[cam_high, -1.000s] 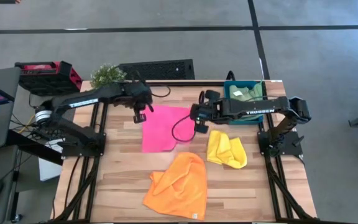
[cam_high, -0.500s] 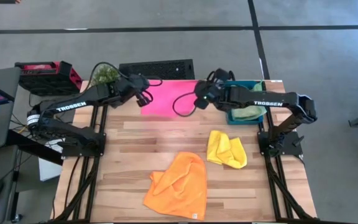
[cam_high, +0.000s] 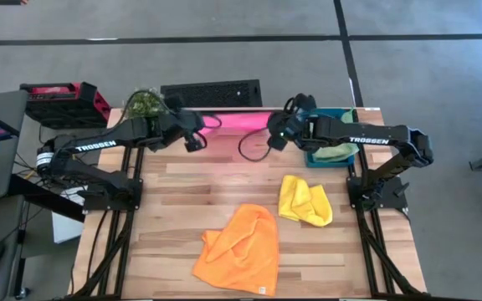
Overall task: Fold microfiber towels
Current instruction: Fold the pink microfiber towel, then put the pink folded microfiber towel into the bin
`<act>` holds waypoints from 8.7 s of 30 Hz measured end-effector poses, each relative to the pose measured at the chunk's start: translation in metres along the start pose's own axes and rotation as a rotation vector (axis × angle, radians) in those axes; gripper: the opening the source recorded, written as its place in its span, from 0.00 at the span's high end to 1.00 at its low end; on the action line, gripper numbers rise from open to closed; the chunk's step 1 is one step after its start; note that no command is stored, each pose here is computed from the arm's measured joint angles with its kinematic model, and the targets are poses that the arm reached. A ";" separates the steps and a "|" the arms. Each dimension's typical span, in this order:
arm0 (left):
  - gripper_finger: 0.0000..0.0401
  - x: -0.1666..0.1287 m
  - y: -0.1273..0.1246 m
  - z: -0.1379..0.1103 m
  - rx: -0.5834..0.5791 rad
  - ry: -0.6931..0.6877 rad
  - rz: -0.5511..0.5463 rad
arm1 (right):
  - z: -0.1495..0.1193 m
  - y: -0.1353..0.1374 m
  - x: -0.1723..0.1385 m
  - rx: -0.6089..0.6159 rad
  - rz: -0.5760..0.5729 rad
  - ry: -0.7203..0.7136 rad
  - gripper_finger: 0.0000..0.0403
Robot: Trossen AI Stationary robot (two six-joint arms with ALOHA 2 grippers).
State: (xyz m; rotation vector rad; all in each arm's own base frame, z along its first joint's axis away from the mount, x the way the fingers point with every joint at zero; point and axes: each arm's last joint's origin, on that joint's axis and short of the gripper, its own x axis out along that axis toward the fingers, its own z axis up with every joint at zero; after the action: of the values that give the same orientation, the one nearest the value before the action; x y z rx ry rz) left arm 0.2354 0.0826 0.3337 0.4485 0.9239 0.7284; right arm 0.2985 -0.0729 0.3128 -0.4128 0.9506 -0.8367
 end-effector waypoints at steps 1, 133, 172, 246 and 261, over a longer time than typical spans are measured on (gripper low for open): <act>1.00 -0.002 -0.004 -0.002 -0.003 0.019 -0.029 | -0.001 0.004 -0.002 0.003 0.033 0.005 0.99; 0.61 0.054 -0.155 -0.109 0.097 0.236 -0.486 | -0.017 0.149 0.030 -0.103 0.462 0.223 0.55; 1.00 0.063 -0.143 -0.062 0.297 0.053 -0.431 | -0.009 0.091 -0.016 0.046 0.472 0.127 0.56; 0.62 0.103 -0.145 0.069 0.391 -0.104 -0.585 | -0.025 0.065 -0.060 0.098 0.472 0.131 0.60; 0.62 0.034 -0.095 0.053 0.219 0.010 -0.779 | -0.027 0.063 0.034 0.557 0.619 0.183 0.63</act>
State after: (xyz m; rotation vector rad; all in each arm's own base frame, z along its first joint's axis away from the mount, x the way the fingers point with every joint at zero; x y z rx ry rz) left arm 0.3282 0.0401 0.2828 0.2397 1.0900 -0.0807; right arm 0.3141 -0.0591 0.2388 0.4323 0.8942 -0.5347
